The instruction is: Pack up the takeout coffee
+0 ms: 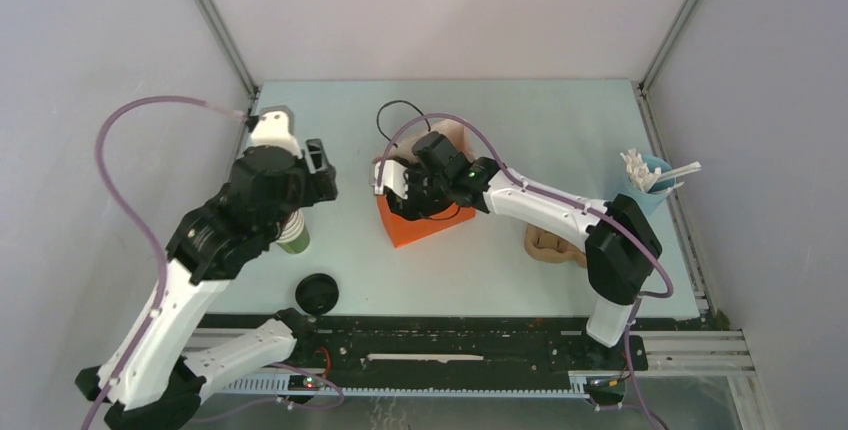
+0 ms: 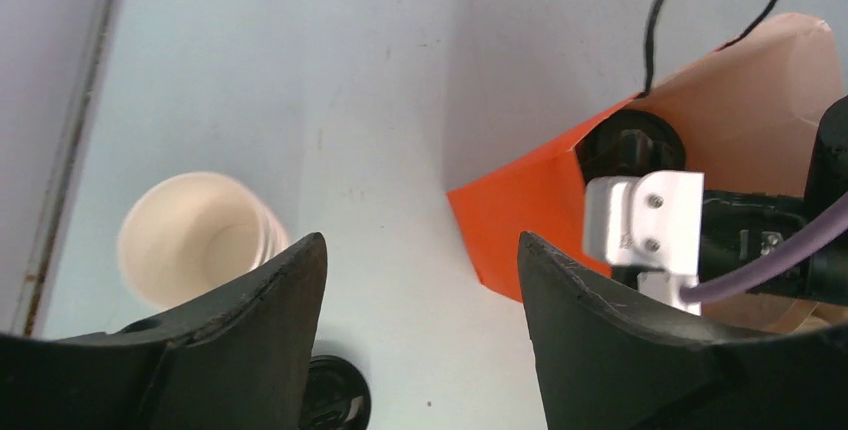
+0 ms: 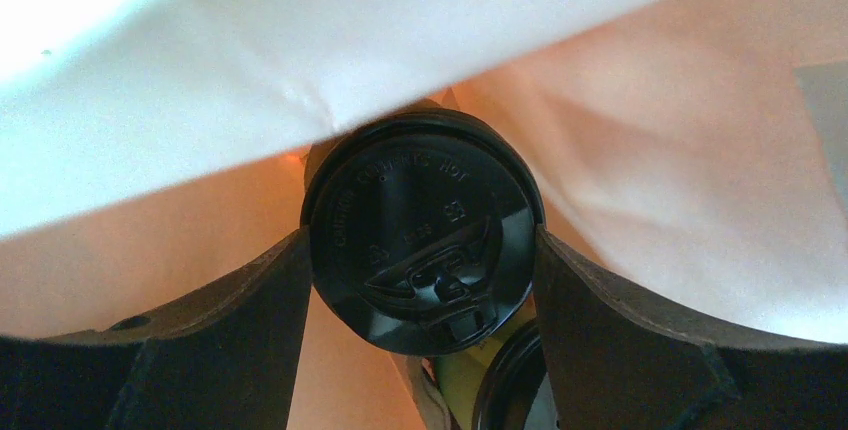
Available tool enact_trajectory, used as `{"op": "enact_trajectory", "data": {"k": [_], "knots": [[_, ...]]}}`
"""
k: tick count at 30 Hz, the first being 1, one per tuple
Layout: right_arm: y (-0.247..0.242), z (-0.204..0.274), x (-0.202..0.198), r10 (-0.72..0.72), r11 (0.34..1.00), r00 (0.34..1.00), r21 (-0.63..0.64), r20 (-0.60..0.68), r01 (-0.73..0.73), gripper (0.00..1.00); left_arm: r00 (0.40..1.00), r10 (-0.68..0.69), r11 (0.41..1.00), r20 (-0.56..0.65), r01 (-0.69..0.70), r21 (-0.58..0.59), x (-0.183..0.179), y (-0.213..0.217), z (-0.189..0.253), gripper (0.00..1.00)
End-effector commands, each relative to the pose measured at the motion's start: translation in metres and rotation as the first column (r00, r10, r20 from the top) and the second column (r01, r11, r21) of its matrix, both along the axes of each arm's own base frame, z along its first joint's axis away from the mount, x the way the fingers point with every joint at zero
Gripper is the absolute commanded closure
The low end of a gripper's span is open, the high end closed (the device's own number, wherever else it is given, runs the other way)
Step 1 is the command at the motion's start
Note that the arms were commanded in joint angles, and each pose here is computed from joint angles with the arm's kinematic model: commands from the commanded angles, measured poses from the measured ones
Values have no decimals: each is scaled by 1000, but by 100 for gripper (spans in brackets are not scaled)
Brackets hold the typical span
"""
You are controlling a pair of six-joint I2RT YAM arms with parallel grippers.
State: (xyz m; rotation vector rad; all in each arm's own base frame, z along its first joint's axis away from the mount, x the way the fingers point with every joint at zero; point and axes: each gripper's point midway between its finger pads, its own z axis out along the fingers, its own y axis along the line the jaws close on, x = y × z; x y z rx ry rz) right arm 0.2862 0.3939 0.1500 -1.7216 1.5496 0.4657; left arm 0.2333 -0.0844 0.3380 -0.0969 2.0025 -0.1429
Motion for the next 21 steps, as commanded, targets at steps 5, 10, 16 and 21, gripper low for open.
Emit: {"op": "enact_trajectory", "data": {"k": [5, 10, 16, 21], "knots": [[-15, -53, -25, 41, 990, 982, -124, -187, -65, 44, 986, 116, 993, 123, -115, -10, -31, 51, 39, 25], [-17, -70, -25, 29, 989, 971, -135, -237, -63, 45, 986, 108, 994, 128, -110, 2, -37, 56, 40, 25], [-20, -90, -22, 18, 985, 961, -158, -276, -64, 43, 986, 99, 995, 133, -101, 9, -41, 58, 41, 25], [-21, -95, -17, 7, 985, 958, -162, -286, -55, 41, 987, 89, 996, 133, -91, 13, -42, 58, 41, 25]]}}
